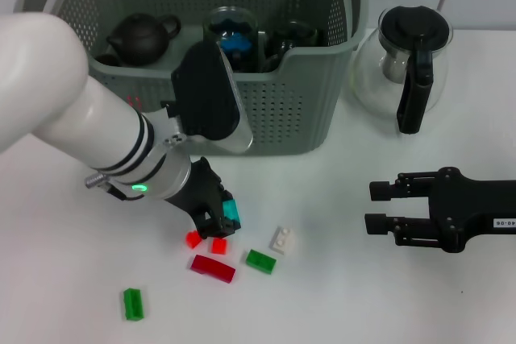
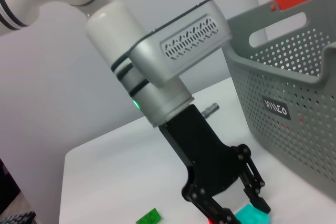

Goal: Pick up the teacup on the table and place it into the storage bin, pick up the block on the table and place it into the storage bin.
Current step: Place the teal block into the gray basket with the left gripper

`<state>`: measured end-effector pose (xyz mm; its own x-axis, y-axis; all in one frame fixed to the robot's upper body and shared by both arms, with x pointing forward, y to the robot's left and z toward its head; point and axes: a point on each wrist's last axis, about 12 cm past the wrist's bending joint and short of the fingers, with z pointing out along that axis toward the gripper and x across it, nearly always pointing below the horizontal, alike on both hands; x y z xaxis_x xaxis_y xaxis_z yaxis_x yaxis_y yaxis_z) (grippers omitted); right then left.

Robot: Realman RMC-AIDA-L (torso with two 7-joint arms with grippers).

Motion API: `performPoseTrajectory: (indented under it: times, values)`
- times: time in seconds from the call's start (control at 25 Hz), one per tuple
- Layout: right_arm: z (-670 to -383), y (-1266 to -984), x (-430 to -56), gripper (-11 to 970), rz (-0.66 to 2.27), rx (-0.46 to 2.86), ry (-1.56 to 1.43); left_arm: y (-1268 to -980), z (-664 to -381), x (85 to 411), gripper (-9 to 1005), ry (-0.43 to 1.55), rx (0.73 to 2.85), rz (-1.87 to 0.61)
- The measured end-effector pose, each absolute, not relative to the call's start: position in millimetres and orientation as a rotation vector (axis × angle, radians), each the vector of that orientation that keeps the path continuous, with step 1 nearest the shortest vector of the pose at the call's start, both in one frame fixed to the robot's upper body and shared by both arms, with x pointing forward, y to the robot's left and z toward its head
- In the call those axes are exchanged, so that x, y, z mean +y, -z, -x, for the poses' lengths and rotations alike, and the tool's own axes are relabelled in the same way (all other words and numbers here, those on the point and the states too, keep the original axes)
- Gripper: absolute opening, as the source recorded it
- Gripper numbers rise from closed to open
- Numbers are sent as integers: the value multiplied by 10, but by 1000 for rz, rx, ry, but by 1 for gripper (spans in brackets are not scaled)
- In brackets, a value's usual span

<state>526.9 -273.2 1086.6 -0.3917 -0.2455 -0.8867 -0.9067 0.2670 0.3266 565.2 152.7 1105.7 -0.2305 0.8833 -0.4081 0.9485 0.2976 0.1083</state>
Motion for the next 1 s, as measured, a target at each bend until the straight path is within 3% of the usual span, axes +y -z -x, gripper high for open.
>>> performPoseTrajectory:
  times: [0.32,0.36,0.68,0.84,1.0]
  values:
    - [-5282,-10878,-2731,592,1054,1805,-1144,-11514,-5594,1777,412,360,2146,-1571]
    - [-5282,-10878,-2731,592,1054,1805,-1144,-11754,-5573,1997,413,488,2087,-1502]
    - [-5286,-10882,-2725,592,1057,1802,-1144,-12318,-5578,2567,420,789,1826,-1294]
    - [-5282,-10882,-2728,592,1056,1802,-1146,-12492,-5630,2667,424,803,1728,-1187]
    - [-5274,-10878,-2727,592,1055,1802,-1150,-12602,-5828,2540,427,747,1688,-1087]
